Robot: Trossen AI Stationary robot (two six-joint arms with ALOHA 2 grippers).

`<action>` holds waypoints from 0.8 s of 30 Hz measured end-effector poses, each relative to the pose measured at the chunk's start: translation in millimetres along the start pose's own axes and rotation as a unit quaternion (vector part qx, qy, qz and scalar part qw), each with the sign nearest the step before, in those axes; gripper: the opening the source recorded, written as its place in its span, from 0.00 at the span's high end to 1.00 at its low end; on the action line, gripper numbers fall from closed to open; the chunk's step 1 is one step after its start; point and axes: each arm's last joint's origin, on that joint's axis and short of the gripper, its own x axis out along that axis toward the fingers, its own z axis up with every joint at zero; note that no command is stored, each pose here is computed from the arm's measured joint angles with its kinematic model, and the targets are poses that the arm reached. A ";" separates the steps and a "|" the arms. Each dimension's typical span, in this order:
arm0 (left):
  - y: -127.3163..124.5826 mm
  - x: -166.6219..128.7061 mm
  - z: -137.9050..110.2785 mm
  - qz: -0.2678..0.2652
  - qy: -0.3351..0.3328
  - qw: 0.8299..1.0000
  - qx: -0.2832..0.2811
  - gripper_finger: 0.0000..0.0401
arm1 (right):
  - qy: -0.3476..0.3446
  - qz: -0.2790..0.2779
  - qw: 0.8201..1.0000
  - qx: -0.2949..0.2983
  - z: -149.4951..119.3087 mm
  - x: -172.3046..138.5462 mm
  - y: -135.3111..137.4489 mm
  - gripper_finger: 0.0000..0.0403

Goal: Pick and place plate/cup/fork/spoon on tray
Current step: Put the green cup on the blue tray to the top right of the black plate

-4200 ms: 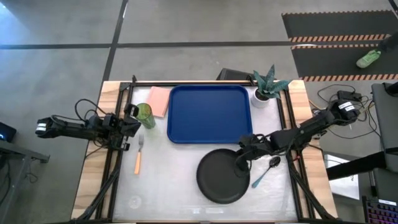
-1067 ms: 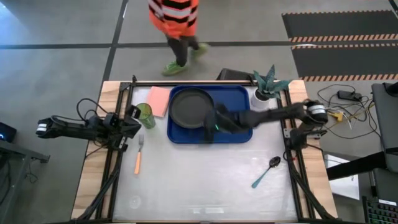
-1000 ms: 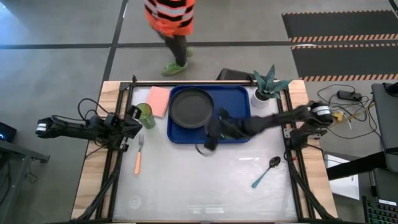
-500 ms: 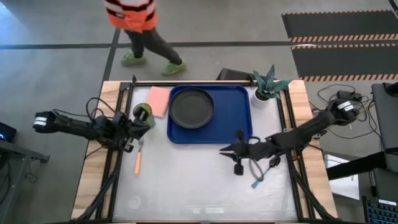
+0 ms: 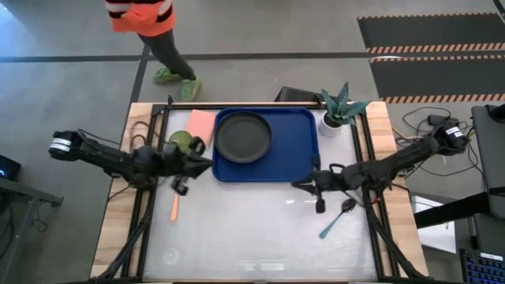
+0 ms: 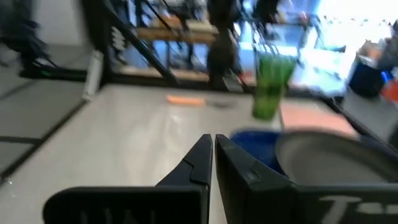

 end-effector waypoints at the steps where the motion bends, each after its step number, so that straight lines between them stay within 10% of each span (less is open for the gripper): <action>1: -0.3 6.2 -3.9 0.024 0.023 0.999 0.000 1.00 | -0.016 0.009 1.000 -0.007 1.4 -1.7 -1.8 0.98; 24: -11.2 50.8 -6.0 0.095 0.127 0.987 0.005 1.00 | -0.195 -0.033 0.980 -0.029 -3.2 -42.3 -37.3 0.98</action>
